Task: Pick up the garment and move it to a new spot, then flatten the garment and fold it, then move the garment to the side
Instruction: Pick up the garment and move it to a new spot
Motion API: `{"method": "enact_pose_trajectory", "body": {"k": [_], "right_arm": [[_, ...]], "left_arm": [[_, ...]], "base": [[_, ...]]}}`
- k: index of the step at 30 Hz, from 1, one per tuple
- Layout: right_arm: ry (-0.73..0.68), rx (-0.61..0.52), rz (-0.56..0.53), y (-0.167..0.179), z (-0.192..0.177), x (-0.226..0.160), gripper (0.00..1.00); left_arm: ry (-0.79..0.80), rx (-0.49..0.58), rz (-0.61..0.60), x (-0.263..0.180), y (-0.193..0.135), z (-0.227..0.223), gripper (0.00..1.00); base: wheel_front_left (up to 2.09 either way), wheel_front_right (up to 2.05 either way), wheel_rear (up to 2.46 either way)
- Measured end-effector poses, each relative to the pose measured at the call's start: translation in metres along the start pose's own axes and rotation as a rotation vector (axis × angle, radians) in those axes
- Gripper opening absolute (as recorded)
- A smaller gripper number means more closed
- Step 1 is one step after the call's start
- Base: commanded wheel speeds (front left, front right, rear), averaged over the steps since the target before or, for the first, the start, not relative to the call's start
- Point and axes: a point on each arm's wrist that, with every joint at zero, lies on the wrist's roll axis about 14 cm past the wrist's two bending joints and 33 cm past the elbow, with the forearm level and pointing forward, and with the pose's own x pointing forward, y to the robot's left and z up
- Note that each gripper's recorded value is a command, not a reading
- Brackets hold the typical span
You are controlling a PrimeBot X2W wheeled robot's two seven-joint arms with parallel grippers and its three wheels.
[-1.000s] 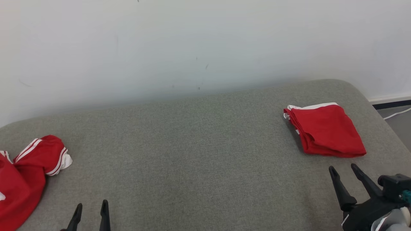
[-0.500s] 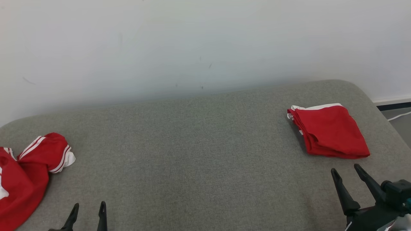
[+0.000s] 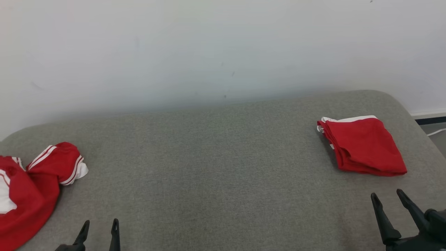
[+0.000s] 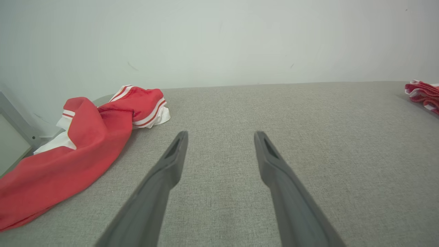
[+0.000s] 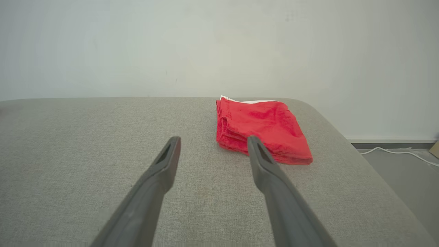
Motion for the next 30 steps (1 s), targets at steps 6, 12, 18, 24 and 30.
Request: {"method": "enact_pose_trajectory", "body": {"k": [6, 12, 18, 24, 30], "right_arm": [[-0.006, 0.005, 0.029, 0.013, 0.0, 0.008, 1.0], [0.001, 0.007, 0.111, 0.043, -0.003, 0.02, 1.0], [-0.002, -0.004, 0.236, 0.087, 0.0, 0.039, 1.0], [-0.004, -0.014, 0.331, 0.123, 0.004, 0.054, 1.0], [0.012, -0.018, 0.425, 0.158, 0.001, 0.062, 1.0]], "left_arm": [[0.012, 0.005, 0.054, -0.008, 0.016, -0.001, 1.0], [0.022, -0.002, 0.128, -0.021, 0.037, -0.002, 1.0], [0.045, -0.021, 0.257, -0.048, 0.073, -0.011, 1.0], [0.047, -0.03, 0.358, -0.074, 0.094, -0.015, 1.0], [0.047, -0.045, 0.436, -0.097, 0.109, -0.015, 1.0]], "base": [[0.0, 0.0, 0.0], [0.0, 0.0, 0.0], [0.0, 0.0, 0.0], [0.0, 0.0, 0.0], [0.0, 0.0, 0.0]]}}
